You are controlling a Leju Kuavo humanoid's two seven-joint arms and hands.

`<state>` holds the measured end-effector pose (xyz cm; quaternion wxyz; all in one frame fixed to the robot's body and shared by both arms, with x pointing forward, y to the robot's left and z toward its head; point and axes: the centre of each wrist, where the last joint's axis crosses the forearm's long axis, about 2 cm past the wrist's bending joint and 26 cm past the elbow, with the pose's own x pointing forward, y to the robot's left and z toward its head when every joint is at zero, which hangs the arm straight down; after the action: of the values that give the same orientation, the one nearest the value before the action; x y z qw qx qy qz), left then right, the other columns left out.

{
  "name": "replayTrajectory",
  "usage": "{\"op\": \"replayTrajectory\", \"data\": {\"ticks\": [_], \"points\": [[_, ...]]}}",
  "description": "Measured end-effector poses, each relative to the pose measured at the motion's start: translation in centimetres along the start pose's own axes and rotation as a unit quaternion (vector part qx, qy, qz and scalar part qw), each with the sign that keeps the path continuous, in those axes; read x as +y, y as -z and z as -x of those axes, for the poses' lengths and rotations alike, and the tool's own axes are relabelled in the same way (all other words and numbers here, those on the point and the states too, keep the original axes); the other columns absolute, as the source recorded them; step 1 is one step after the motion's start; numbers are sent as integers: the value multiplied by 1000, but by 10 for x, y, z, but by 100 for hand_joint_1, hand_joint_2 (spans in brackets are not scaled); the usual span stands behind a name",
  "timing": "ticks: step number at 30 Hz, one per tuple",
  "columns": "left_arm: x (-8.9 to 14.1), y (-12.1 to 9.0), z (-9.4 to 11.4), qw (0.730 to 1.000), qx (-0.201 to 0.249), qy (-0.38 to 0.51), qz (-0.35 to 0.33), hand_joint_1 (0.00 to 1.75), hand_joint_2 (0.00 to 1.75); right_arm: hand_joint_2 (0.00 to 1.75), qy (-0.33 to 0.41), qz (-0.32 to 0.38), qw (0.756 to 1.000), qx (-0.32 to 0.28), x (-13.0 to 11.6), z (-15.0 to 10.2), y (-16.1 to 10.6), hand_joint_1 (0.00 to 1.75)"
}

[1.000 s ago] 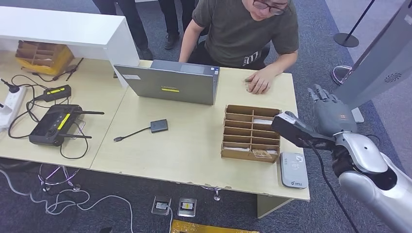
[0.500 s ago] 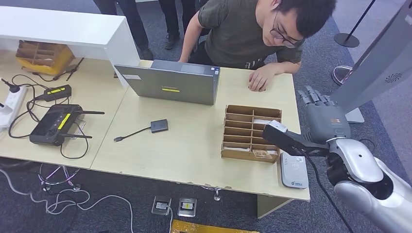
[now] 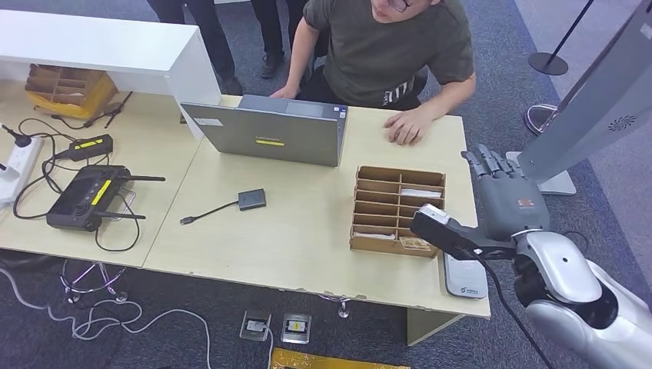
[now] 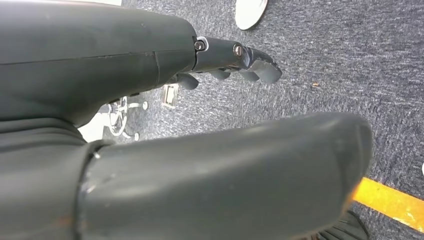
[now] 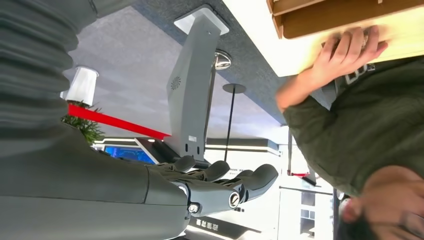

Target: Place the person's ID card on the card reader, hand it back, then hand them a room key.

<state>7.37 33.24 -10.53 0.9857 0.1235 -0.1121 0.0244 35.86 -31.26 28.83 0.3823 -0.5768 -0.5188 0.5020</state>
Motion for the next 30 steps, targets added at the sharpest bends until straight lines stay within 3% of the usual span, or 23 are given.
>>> {"op": "replayTrajectory", "data": {"ticks": [30], "points": [[2, 0, 0, 1000, -1, 4, 0, 0, 0, 175, -3, 4, 1000, 2, 1, 7, -3, 0]]}}
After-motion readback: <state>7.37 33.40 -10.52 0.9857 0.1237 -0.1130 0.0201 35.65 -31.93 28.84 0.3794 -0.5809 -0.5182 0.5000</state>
